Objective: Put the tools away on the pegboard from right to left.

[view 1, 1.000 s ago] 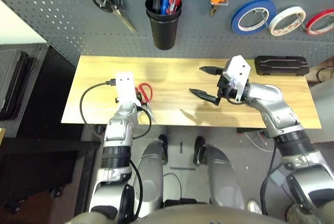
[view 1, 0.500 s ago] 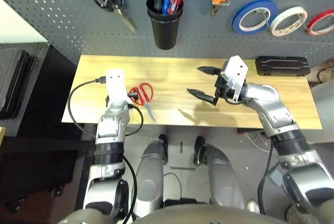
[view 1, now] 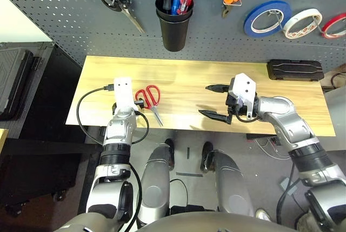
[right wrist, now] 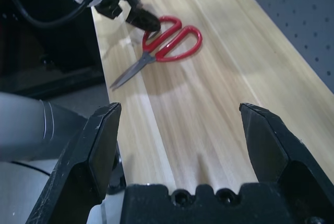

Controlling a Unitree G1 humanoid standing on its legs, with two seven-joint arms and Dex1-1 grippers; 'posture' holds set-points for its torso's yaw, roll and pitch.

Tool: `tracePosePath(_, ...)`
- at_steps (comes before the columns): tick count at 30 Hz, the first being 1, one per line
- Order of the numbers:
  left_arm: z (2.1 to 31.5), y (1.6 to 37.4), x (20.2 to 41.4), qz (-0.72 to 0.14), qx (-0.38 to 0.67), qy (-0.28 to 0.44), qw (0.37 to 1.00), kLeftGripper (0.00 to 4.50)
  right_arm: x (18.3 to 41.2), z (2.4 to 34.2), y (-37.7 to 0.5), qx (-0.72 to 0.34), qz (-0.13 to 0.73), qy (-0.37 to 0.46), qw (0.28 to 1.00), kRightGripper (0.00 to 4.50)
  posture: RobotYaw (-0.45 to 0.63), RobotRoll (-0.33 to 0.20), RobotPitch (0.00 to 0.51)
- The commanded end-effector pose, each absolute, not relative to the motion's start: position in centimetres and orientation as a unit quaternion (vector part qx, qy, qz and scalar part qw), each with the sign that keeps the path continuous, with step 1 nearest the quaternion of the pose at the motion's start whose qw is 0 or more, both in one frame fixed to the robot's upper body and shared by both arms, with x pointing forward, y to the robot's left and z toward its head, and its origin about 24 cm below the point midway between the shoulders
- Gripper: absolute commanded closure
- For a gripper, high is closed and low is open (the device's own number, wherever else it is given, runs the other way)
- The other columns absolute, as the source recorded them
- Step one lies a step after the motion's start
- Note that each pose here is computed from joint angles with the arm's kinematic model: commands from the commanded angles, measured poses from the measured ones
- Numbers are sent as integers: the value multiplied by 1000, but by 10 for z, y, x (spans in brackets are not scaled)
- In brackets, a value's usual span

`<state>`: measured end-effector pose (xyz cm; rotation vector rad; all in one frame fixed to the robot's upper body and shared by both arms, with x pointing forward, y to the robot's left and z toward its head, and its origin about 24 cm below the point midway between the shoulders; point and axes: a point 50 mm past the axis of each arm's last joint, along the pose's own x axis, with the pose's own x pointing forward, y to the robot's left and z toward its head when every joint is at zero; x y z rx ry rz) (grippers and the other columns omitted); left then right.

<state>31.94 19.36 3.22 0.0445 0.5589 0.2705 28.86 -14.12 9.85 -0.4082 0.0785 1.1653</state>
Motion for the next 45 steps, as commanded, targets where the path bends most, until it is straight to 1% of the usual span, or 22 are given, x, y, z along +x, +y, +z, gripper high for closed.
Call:
tracePosePath(1, 10, 189, 311, 120, 17, 324, 938, 39, 284, 93, -141, -198, 553, 55, 807, 0, 139, 0, 332)
tracePosePath(2, 8, 188, 310, 117, 14, 329, 937, 39, 284, 93, -142, -200, 553, 57, 807, 0, 139, 0, 332)
tracePosePath(3, 7, 188, 310, 114, 13, 331, 937, 412, 284, 93, -142, -203, 554, 60, 805, 0, 139, 0, 332)
tracePosePath(4, 6, 187, 310, 112, 13, 333, 936, 622, 283, 93, -143, -205, 554, 63, 804, 0, 139, 0, 331)
tracePosePath(8, 7, 186, 311, 110, 10, 330, 938, 2117, 283, 92, -146, -209, 556, 70, 802, 0, 145, 0, 329)
tracePosePath(13, 9, 188, 312, 113, 6, 322, 940, 4165, 284, 92, -146, -211, 556, 72, 801, 0, 154, 0, 324)
tracePosePath(14, 9, 188, 313, 114, 6, 321, 940, 4466, 284, 92, -145, -211, 556, 72, 801, 0, 157, 0, 323)
tracePosePath(22, 26, 193, 315, 135, -25, 279, 950, 4466, 290, 91, -145, -211, 552, 66, 804, 0, 186, 0, 309)
tracePosePath(27, 51, 194, 315, 131, -51, 213, 967, 4466, 298, 97, -143, -202, 544, 37, 813, 0, 206, 0, 296)
tracePosePath(29, 64, 194, 313, 114, -48, 170, 978, 4466, 301, 100, -142, -197, 540, 23, 818, 0, 216, 0, 284)
tracePosePath(33, 79, 204, 297, 111, -46, 126, 985, 4466, 305, 109, -147, -184, 532, -5, 826, 0, 235, 0, 272)
tracePosePath(35, 86, 211, 294, 114, -47, 108, 987, 4466, 306, 111, -150, -179, 527, -12, 831, 0, 247, 0, 266)
tracePosePath(41, 118, 224, 289, 104, -55, 24, 993, 4466, 306, 119, -162, -149, 510, -47, 846, 0, 278, 0, 256)
tracePosePath(45, 139, 226, 288, 87, -65, -32, 994, 4466, 302, 130, -166, -109, 507, -110, 848, 0, 287, 0, 252)
